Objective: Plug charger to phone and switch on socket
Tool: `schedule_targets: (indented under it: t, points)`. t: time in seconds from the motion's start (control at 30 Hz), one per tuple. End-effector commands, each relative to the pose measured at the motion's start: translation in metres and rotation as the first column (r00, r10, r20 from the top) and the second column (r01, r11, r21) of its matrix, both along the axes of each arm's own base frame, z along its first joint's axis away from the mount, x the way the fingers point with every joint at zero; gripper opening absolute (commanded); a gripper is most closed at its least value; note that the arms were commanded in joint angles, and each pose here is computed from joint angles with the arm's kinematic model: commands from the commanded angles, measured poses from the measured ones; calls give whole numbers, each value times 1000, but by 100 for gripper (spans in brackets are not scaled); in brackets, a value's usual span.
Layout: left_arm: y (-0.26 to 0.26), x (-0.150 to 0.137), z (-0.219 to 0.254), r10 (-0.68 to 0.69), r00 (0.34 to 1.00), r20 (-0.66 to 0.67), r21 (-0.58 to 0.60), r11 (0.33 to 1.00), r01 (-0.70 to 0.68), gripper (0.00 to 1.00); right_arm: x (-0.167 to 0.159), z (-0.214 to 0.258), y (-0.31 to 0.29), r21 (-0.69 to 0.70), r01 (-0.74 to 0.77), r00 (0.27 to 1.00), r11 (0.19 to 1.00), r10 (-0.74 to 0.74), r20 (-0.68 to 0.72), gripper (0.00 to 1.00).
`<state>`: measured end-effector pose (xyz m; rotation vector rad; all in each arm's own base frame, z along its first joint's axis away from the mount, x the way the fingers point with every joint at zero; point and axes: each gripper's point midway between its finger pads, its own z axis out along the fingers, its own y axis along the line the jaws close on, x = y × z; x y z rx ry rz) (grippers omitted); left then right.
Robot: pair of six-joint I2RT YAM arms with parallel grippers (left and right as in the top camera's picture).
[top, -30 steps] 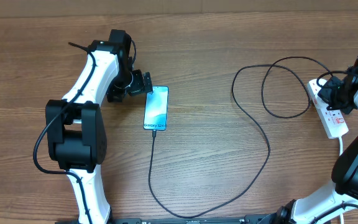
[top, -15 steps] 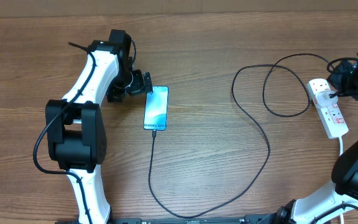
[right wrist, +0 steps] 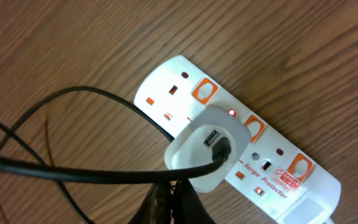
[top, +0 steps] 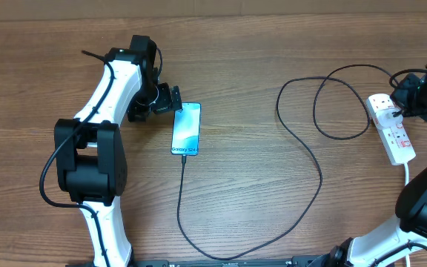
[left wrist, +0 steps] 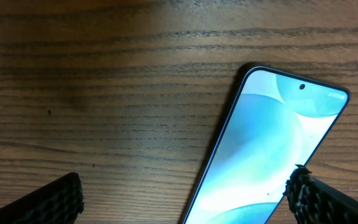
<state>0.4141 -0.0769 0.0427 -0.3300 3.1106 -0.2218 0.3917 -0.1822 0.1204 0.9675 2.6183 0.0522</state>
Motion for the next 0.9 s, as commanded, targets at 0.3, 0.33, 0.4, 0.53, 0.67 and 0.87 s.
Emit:
schedule_targets:
  t: [0.3,0.33,0.4,0.53,0.67,0.87]
  points:
    - [6,8,12,24,999,38,8,1000,-24,100,-18,-56,-2,-31,25,999,999,-26,-41,4]
    - [6,8,12,24,999,38,8,1000,-24,100,-20,-62,-5,-47,42,998,998,-44,-44,4]
    - [6,8,12,24,999,38,8,1000,-24,100,-25,-75,-8,-71,60,997,996,-63,-46,4]
    - [6,8,12,24,999,38,8,1000,-24,100,-28,-95,0,-40,60,998,997,-61,-23,4]
    - [6,8,12,24,999,38,8,1000,-24,100,-15,-82,5,-6,28,999,1000,-28,22,4]
    - [6,8,12,24,999,38,8,1000,-24,100,-1,-38,1,-1,20,999,1000,-20,47,4]
